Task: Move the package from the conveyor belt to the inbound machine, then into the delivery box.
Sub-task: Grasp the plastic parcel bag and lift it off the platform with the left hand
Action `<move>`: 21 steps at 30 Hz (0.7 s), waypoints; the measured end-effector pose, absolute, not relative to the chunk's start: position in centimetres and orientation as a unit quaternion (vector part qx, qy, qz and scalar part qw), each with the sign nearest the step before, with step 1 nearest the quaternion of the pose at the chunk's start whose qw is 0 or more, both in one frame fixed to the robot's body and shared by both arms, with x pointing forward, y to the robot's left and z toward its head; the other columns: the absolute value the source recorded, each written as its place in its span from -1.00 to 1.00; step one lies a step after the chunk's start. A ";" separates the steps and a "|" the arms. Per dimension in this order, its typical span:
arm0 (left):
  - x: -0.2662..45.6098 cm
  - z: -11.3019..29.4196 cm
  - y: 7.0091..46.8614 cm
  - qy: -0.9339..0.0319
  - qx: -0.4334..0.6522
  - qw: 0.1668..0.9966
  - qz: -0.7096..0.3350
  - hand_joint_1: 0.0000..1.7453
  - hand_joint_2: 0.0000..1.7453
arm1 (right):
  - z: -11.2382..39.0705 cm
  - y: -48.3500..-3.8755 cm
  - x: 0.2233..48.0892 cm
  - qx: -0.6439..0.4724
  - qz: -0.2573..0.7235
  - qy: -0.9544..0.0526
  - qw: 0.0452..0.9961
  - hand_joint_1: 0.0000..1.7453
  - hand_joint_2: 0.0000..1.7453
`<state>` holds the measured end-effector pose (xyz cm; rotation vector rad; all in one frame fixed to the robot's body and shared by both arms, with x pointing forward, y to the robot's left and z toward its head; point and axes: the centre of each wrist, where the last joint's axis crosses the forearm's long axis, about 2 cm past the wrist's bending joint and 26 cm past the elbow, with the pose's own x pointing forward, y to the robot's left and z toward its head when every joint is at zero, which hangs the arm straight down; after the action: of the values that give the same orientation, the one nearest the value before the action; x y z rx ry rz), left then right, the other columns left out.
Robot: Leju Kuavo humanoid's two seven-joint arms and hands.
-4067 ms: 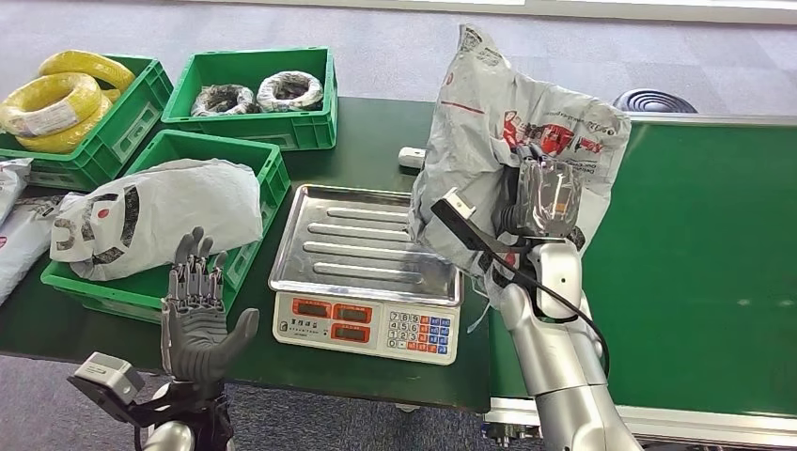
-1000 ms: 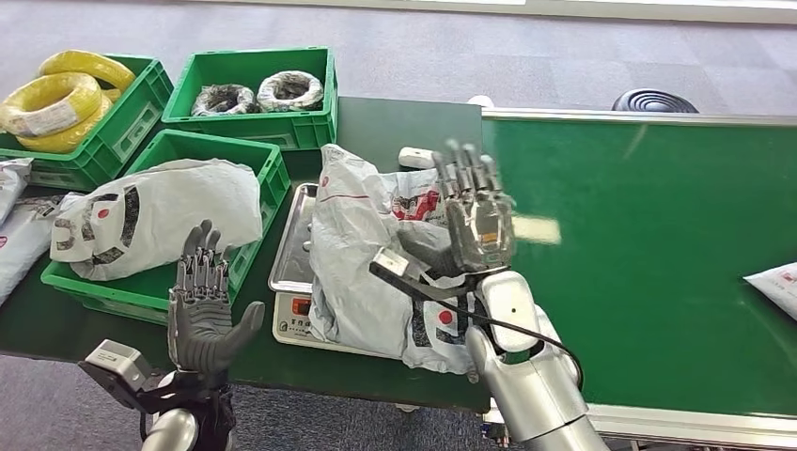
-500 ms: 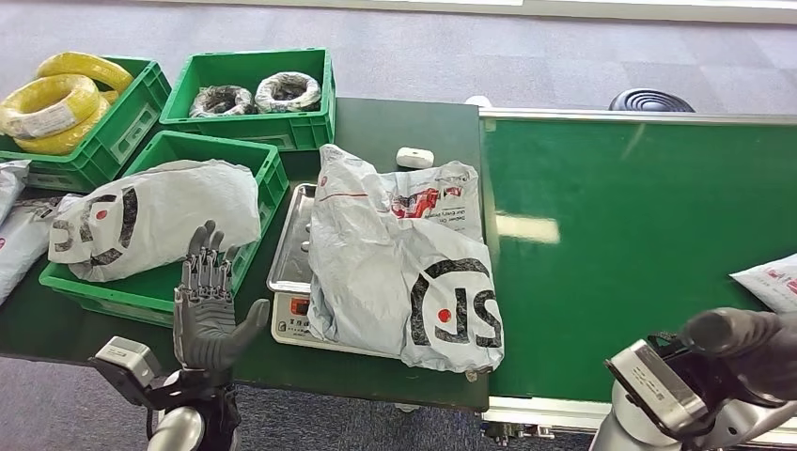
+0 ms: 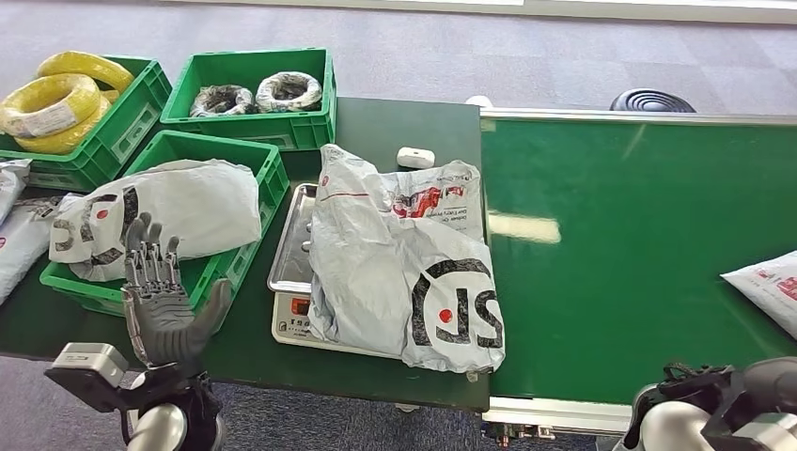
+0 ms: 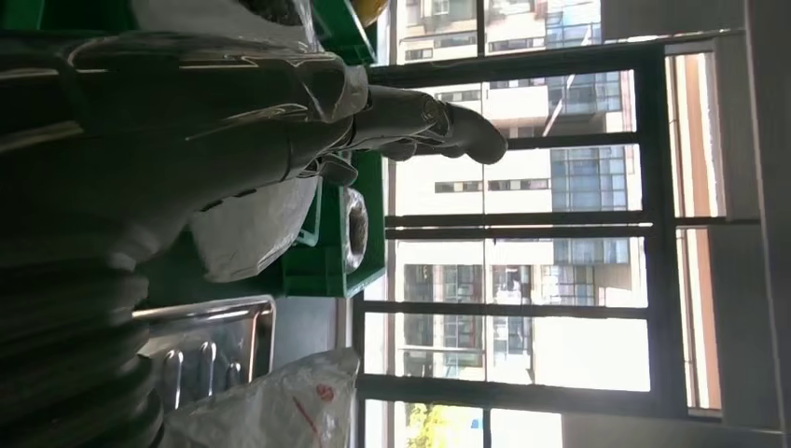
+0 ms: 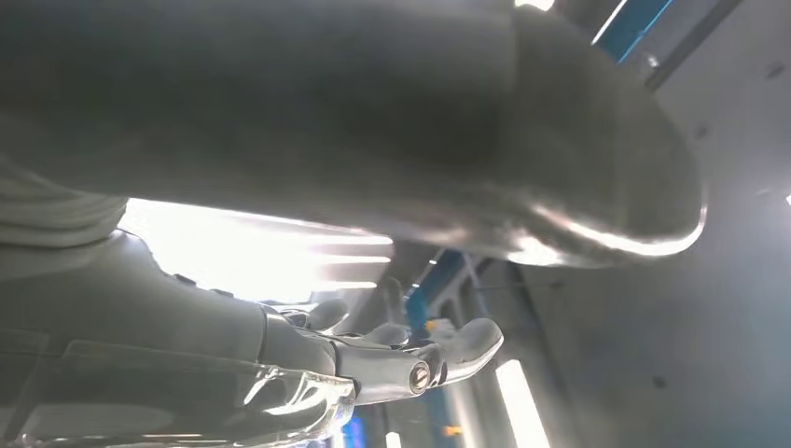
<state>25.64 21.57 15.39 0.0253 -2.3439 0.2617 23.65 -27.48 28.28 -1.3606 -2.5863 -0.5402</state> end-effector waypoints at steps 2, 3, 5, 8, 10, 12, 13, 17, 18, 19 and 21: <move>26.7 16.4 21.6 -0.926 0.048 0.369 0.067 -1.00 1.00 | 27.8 -27.5 23.5 -0.446 -0.194 -0.868 0.097 -1.00 -1.00; 27.5 17.1 21.1 -0.926 0.075 0.368 0.024 -1.00 1.00 | 27.6 -27.5 23.4 -0.441 -0.198 -0.869 0.103 -1.00 -1.00; 29.5 18.6 19.2 -0.912 0.151 0.365 -0.109 -1.00 1.00 | 27.0 -27.2 23.4 -0.430 -0.202 -0.872 0.117 -1.00 -1.00; 31.6 19.4 14.4 -0.850 0.275 0.290 -0.342 -1.00 1.00 | 26.4 -26.5 23.7 -0.417 -0.197 -0.877 0.133 -1.00 -1.00; 32.6 19.1 11.4 -0.811 0.309 0.246 -0.432 -1.00 1.00 | 26.0 -25.9 24.0 -0.409 -0.191 -0.881 0.142 -1.00 -1.00; 33.3 18.5 9.2 -0.796 0.298 0.245 -0.466 -1.00 1.00 | 25.7 -25.4 24.3 -0.401 -0.186 -0.884 0.150 -1.00 -1.00; 33.5 18.1 8.4 -0.794 0.284 0.257 -0.473 -1.00 1.00 | 25.6 -25.2 24.4 -0.398 -0.184 -0.885 0.154 -1.00 -1.00; 33.9 15.9 6.5 -0.771 0.251 0.291 -0.507 -1.00 1.00 | 25.2 -24.7 24.9 -0.389 -0.181 -0.888 0.165 -1.00 -1.00; 33.9 15.3 6.3 -0.764 0.248 0.296 -0.518 -1.00 1.00 | 25.1 -24.7 25.0 -0.388 -0.180 -0.888 0.167 -1.00 -1.00; 33.9 14.8 6.2 -0.756 0.245 0.301 -0.527 -1.00 1.00 | 25.0 -24.6 25.0 -0.387 -0.180 -0.888 0.170 -1.00 -1.00; 34.0 13.9 6.2 -0.741 0.242 0.309 -0.544 -1.00 1.00 | 24.8 -24.6 25.2 -0.386 -0.178 -0.888 0.173 -1.00 -1.00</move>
<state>34.00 6.17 13.89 0.6383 -1.9593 -1.4387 25.19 -24.56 24.82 -1.0945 -2.5193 -0.5059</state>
